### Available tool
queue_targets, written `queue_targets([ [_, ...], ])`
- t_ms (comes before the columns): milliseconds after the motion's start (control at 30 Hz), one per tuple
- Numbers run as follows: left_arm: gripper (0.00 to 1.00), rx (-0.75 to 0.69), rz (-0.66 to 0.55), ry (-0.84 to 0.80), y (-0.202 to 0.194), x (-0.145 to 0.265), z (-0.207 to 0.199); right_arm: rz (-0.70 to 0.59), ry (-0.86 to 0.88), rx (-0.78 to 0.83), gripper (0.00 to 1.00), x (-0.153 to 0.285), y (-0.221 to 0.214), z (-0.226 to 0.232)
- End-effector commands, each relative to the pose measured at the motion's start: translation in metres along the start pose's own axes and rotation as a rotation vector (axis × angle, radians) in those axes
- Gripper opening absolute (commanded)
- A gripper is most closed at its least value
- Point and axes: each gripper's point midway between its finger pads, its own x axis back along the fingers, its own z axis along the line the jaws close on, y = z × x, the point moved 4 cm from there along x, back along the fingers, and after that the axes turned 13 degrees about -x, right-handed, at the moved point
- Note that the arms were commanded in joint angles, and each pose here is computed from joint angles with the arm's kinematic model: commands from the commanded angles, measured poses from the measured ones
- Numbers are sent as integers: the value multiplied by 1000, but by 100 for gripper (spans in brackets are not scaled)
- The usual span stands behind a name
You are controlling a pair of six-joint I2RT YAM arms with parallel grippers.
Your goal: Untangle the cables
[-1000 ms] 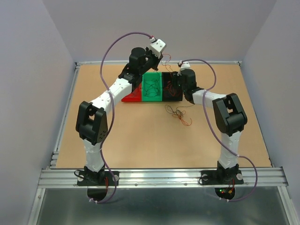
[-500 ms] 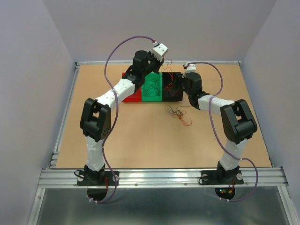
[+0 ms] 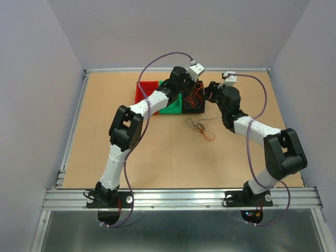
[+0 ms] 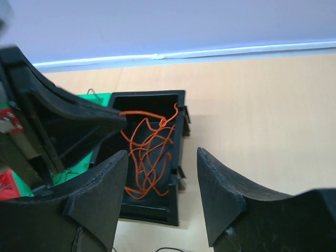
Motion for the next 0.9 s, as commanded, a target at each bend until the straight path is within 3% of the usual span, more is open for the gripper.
queue_targets([
  [0,0,68,59,14,1,-1,4,-112,-28,-48,60,9,29,-9],
  [133,0,119,186,54,-35,-13,-2,-113,-38,-59,60,12,31,-17],
  [267,0,146,273,104,-45,-16,2,-105,-36,-70,60,14,31,-21],
  [367,23,109,264,191,-21,-3,21,-61,-25,-69,60,16,26,-24],
  [400,37,90,250,203,-15,1,25,-55,-21,-67,61,17,28,-22],
  [500,58,70,176,216,21,22,33,19,-18,-55,62,22,21,-21],
  [667,76,12,125,175,57,55,30,165,34,-38,68,46,14,-11],
  [700,79,6,116,142,61,59,24,241,61,-40,70,55,2,-9],
  [867,89,-4,121,36,60,98,3,274,71,-93,73,98,-9,-12],
])
